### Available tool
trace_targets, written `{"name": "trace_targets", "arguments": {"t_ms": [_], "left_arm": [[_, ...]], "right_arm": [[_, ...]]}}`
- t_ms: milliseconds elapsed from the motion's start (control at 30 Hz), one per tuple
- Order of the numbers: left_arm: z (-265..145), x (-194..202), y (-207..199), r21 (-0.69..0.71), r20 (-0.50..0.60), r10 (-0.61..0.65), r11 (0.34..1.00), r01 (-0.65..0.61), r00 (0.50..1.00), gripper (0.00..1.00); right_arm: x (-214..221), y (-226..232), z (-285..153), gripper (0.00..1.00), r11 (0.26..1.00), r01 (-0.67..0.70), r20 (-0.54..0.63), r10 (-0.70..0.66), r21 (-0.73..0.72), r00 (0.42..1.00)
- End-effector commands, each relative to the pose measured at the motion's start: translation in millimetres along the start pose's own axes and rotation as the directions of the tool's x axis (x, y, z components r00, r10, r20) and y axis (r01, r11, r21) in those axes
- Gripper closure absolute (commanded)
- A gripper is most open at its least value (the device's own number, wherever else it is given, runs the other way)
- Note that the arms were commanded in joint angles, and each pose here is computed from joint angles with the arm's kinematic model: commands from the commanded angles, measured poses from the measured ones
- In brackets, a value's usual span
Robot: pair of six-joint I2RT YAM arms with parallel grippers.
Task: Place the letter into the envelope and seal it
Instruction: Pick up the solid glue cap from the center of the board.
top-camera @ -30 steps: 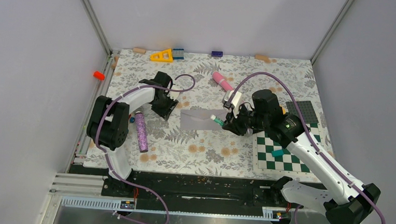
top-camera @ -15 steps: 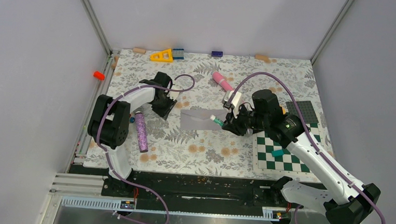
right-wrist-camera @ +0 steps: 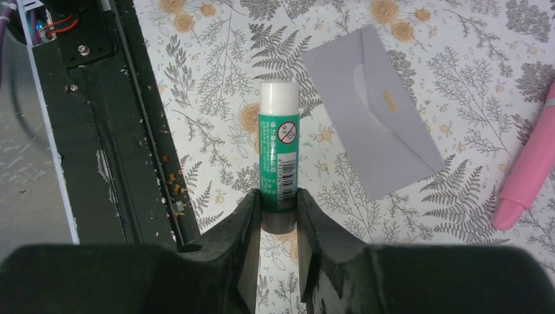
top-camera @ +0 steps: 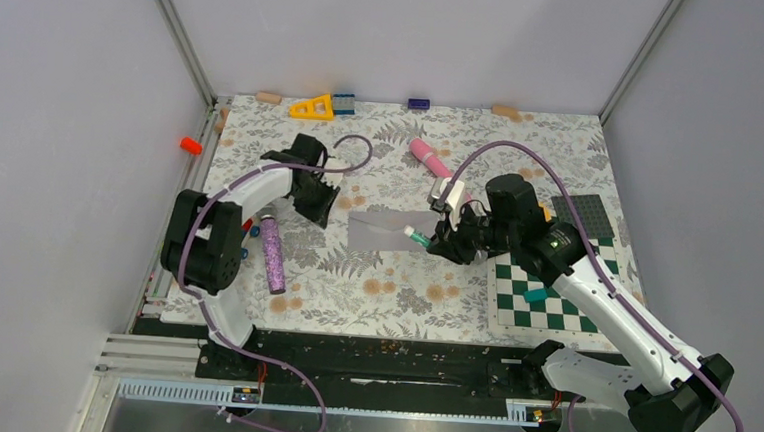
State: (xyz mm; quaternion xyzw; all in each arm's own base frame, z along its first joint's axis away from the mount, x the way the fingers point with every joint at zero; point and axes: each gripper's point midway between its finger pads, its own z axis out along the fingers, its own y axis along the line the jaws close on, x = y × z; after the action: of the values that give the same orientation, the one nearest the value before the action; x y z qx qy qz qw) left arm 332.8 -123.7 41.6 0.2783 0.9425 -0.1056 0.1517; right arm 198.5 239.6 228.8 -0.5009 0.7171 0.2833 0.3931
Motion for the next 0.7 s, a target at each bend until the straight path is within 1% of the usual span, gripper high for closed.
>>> {"name": "trace_targets", "arguments": {"t_ms": [0,133,233,300,400,433,533,600,667], "left_arm": [[-82.8,-62.0,-53.7,0.236,0.312,-0.022,0.97,-0.055,0.95,0.98],[-149.5,-89.9,-102.4,0.429,0.469,-0.065,0.889,-0.163,0.881,0.98],[-187.2,-101.4,-132.0,0.55,0.517,-0.106,0.801,-0.235,0.849,0.96],[-203.6,-104.3,-147.7,0.598,0.539,-0.105,0.747,-0.292,0.836,0.96],[-214.0,-102.3,-167.0,0.658,0.533,-0.127,0.684,-0.315,0.836,0.96],[-215.1,-102.1,-172.7,0.665,0.541,-0.127,0.669,-0.331,0.832,0.96],[-212.5,-94.3,-188.8,0.699,0.527,-0.129,0.628,-0.342,0.84,0.96],[-215.4,-89.7,-197.3,0.716,0.536,-0.141,0.598,-0.36,0.832,0.96],[-220.2,-88.4,-202.0,0.721,0.553,-0.157,0.582,-0.375,0.819,0.96]], "right_arm": [[-8.2,11.1,-3.8,0.94,0.996,0.061,0.057,-0.057,-0.058,0.997],[-3.2,22.8,-4.3,0.94,0.988,0.096,0.065,-0.089,-0.123,0.994],[0.8,28.0,-4.2,0.94,0.981,0.121,0.068,-0.112,-0.151,0.991],[4.1,29.1,-3.0,0.94,0.978,0.135,0.065,-0.126,-0.161,0.99],[7.6,30.4,-1.3,0.95,0.974,0.15,0.065,-0.141,-0.172,0.988],[8.2,30.3,-0.7,0.95,0.973,0.149,0.063,-0.14,-0.174,0.988],[7.6,27.5,0.6,0.96,0.976,0.148,0.062,-0.14,-0.162,0.988],[7.5,25.1,2.4,0.97,0.978,0.145,0.065,-0.136,-0.15,0.989],[7.0,23.1,3.9,0.99,0.979,0.143,0.068,-0.135,-0.143,0.989]]}}
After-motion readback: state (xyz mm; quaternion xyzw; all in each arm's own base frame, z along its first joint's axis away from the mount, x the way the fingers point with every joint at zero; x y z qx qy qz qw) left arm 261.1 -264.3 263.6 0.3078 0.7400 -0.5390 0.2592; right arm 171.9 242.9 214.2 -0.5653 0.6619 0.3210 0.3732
